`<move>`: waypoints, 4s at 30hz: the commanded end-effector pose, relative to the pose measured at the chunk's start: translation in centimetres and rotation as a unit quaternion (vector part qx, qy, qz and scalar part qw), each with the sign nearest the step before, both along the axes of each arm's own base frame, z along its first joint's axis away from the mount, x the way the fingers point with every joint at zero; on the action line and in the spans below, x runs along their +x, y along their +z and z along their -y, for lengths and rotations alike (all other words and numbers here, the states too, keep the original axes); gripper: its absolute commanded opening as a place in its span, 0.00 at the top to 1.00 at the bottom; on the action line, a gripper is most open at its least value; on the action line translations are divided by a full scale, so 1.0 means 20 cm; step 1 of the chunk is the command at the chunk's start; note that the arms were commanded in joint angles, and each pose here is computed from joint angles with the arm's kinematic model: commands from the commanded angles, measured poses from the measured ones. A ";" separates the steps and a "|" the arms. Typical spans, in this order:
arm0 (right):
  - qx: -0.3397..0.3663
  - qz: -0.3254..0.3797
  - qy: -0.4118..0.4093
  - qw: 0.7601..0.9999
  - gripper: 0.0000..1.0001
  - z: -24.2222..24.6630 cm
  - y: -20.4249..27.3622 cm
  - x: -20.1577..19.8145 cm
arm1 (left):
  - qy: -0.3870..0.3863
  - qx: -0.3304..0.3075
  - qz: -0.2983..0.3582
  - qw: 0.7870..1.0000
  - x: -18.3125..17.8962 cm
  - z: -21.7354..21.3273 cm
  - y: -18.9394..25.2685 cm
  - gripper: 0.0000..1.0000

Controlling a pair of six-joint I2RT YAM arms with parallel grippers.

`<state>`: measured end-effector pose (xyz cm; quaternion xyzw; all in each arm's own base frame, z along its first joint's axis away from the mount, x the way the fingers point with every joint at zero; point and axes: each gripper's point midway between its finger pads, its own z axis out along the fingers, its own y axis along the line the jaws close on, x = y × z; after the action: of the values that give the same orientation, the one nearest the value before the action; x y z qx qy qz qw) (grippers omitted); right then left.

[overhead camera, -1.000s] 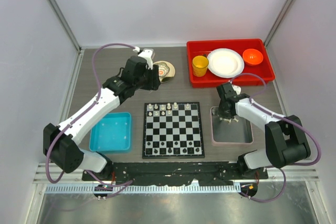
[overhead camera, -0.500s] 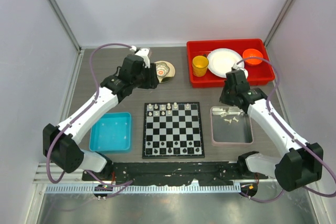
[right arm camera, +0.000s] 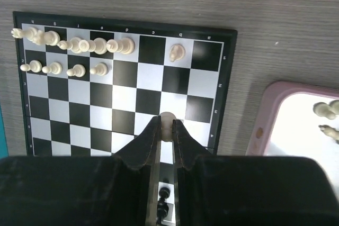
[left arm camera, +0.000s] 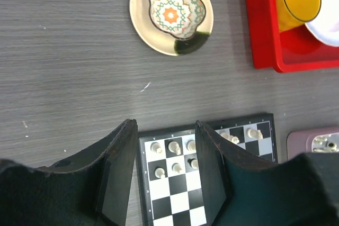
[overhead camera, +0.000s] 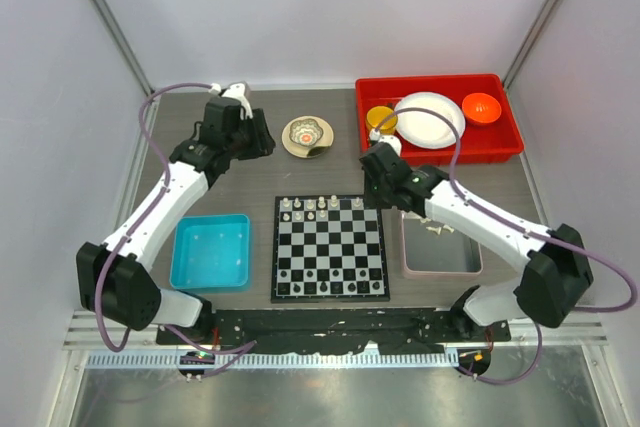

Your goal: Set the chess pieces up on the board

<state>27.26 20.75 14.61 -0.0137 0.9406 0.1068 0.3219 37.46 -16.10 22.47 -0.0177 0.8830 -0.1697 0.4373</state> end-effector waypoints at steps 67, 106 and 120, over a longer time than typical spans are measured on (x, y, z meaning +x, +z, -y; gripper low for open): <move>-0.044 -0.035 0.042 0.998 0.94 -0.45 -0.46 0.10 | 0.026 -0.099 0.016 0.995 0.10 -0.15 0.11 0.51; -0.042 0.082 -0.068 0.993 0.58 0.03 0.12 0.08 | 0.028 -0.098 0.013 0.995 0.10 -0.16 0.09 0.51; -0.052 -0.029 -0.223 0.973 0.57 0.73 -0.21 -0.08 | 0.021 -0.099 0.004 0.995 0.10 -0.14 0.06 0.51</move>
<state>26.28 5.79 11.98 0.1866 0.9227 -0.0257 0.3363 38.92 -12.89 22.84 -0.0814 0.8706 -0.2306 0.4270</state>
